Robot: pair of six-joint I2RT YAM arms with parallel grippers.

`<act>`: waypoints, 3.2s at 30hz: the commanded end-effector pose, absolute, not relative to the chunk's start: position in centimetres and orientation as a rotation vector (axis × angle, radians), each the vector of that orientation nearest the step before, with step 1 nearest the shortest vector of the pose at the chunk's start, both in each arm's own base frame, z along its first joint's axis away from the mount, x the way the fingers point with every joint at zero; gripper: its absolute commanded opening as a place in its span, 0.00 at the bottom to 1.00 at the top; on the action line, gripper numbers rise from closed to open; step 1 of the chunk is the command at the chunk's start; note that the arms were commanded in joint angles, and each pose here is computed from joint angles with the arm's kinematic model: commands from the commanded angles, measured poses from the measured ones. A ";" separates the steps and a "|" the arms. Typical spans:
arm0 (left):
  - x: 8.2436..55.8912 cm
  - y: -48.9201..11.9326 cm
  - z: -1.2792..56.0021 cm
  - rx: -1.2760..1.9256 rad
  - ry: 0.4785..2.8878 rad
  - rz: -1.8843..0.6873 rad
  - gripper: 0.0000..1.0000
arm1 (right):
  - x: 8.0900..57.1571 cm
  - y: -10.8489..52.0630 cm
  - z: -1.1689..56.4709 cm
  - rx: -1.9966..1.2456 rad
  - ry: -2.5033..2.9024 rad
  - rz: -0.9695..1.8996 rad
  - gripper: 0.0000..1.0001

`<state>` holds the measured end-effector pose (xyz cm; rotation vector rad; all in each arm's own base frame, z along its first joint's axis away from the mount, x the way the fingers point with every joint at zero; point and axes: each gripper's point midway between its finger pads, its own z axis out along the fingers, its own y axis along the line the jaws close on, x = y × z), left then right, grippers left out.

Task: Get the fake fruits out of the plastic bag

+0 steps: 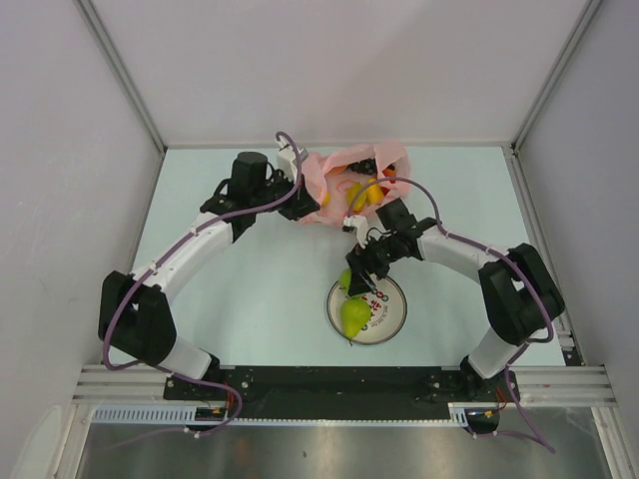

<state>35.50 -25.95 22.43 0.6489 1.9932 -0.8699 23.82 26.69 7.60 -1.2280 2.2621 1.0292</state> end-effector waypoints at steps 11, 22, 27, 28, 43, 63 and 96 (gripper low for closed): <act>35.1 -25.8 24.5 0.646 1.925 -0.865 0.00 | 24.1 28.6 7.0 -1.254 2.280 1.073 0.78; 35.4 -25.9 24.3 0.642 1.926 -0.866 0.00 | 24.4 28.9 7.4 -1.264 2.244 1.073 1.00; 35.3 -26.0 24.2 0.643 1.927 -0.869 0.00 | 24.7 29.0 7.4 -1.259 2.240 1.073 1.00; 35.4 -25.9 24.3 0.642 1.924 -0.868 0.00 | 24.7 29.0 7.4 -1.261 2.240 1.073 1.00; 36.1 -24.5 24.3 0.629 1.949 -0.765 0.00 | 36.1 28.1 21.7 -0.758 2.019 1.032 1.00; 33.5 -22.6 28.4 0.617 1.859 -0.721 0.00 | 50.5 32.4 15.3 -0.540 2.041 0.701 0.68; 33.1 -21.0 25.0 0.695 1.903 -0.646 0.00 | 55.6 39.0 10.4 -0.915 1.815 0.404 0.71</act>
